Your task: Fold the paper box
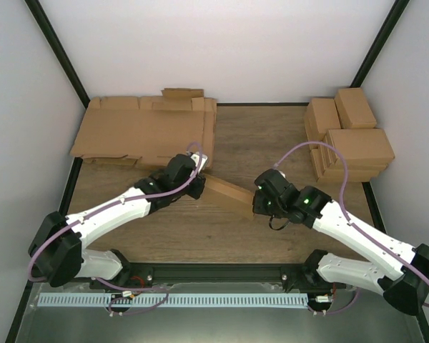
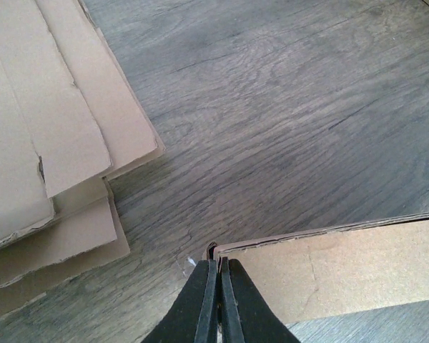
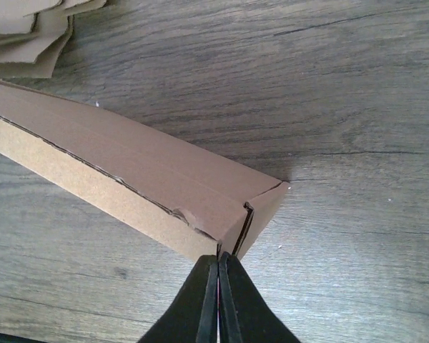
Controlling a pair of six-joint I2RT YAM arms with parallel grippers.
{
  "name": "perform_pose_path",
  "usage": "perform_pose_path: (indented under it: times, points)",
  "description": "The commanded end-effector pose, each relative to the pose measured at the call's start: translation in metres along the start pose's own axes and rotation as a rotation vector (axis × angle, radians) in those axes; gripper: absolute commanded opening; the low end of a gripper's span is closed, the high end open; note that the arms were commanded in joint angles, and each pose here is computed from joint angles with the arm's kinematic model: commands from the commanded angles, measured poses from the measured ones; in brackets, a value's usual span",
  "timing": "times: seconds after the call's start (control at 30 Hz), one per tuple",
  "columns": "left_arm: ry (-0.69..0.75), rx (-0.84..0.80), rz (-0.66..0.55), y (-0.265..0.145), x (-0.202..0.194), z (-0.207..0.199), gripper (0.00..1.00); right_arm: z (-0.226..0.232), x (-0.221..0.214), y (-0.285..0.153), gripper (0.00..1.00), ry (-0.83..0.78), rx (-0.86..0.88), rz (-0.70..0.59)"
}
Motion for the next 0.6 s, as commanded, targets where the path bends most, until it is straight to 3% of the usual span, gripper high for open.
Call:
perform_pose_path:
  times: [0.0,0.57]
  points:
    - [-0.010,-0.045,-0.016,0.000,0.002,-0.012,0.04,0.010,0.011,-0.006,0.02,0.088,0.058,-0.066]
    - [-0.005,-0.050,-0.004,0.012,-0.006,-0.015,0.04,-0.019,-0.017,0.024,0.01,0.055,-0.144,0.049]
Point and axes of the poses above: each gripper's point midway between its finger pads, its own y axis out along the fingers, its own z axis along the line the jaws close on, x = y × z, the point moved 6 cm from there along -y, back along the fingers, and after that the axes turned 6 degrees about -y, right-handed, at the moved point
